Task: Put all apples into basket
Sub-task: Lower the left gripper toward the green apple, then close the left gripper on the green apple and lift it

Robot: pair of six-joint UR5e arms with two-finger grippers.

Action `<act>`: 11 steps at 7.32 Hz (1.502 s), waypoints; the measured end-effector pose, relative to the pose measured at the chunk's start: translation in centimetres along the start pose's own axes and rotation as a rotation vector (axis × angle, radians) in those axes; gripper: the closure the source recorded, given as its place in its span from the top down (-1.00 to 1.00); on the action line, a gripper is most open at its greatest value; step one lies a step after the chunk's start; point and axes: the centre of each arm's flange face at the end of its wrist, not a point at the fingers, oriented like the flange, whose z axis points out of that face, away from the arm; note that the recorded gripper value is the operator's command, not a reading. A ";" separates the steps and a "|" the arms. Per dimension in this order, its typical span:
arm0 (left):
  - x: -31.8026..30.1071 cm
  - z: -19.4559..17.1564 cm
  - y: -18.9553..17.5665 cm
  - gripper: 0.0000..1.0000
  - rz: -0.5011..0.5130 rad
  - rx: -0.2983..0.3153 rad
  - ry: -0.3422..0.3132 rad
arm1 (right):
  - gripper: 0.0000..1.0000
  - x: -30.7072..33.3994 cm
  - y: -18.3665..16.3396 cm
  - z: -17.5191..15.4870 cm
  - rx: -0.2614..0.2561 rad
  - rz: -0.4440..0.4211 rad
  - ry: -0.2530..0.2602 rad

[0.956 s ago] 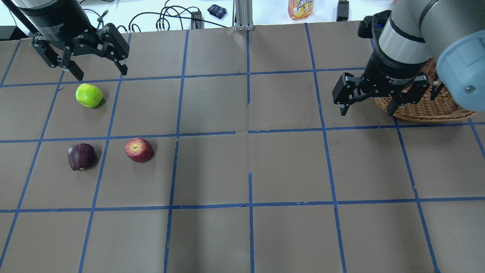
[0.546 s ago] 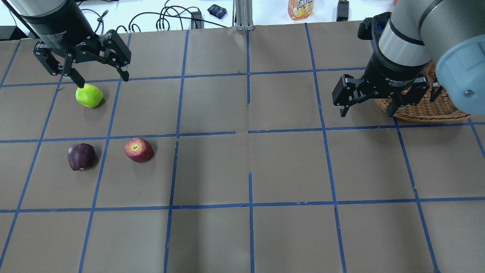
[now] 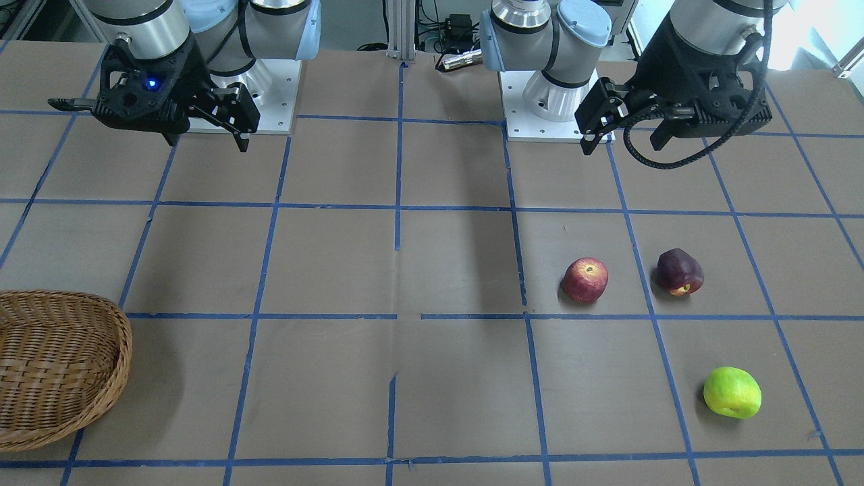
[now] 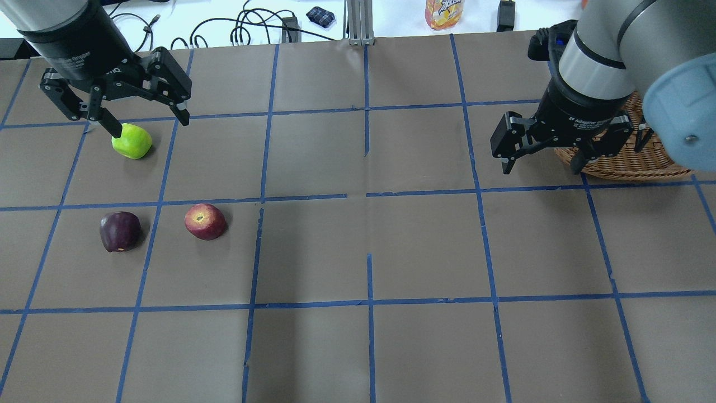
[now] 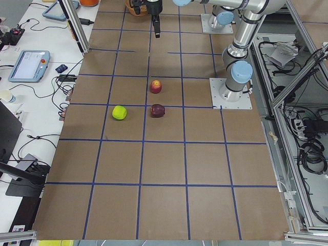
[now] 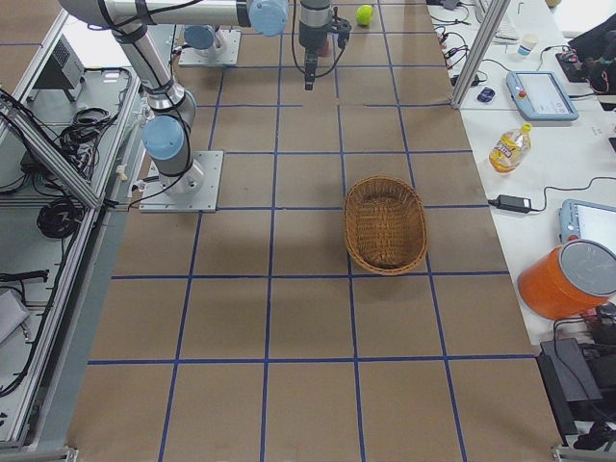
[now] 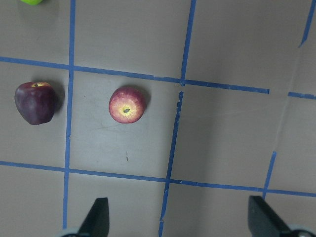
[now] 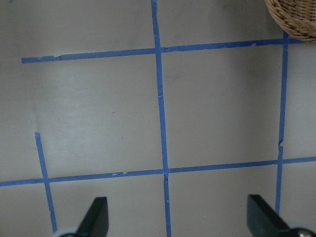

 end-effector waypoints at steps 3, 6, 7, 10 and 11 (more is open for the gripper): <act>-0.6 2.1 -1.6 1.00 0.000 -0.022 -0.002 | 1.00 0.0 0.1 0.0 -0.002 0.001 0.000; -1.1 3.8 -5.2 1.00 0.042 0.015 0.010 | 1.00 0.1 0.7 0.4 -0.008 0.001 0.000; -2.2 3.6 -6.8 1.00 0.032 0.032 0.011 | 1.00 0.1 0.8 0.6 -0.009 0.001 0.000; -9.0 5.6 -14.7 1.00 0.147 0.050 -0.009 | 1.00 0.1 1.0 0.8 -0.011 0.003 0.001; -13.0 7.5 -17.4 1.00 0.199 0.046 -0.024 | 1.00 0.1 1.0 0.8 -0.011 0.003 0.002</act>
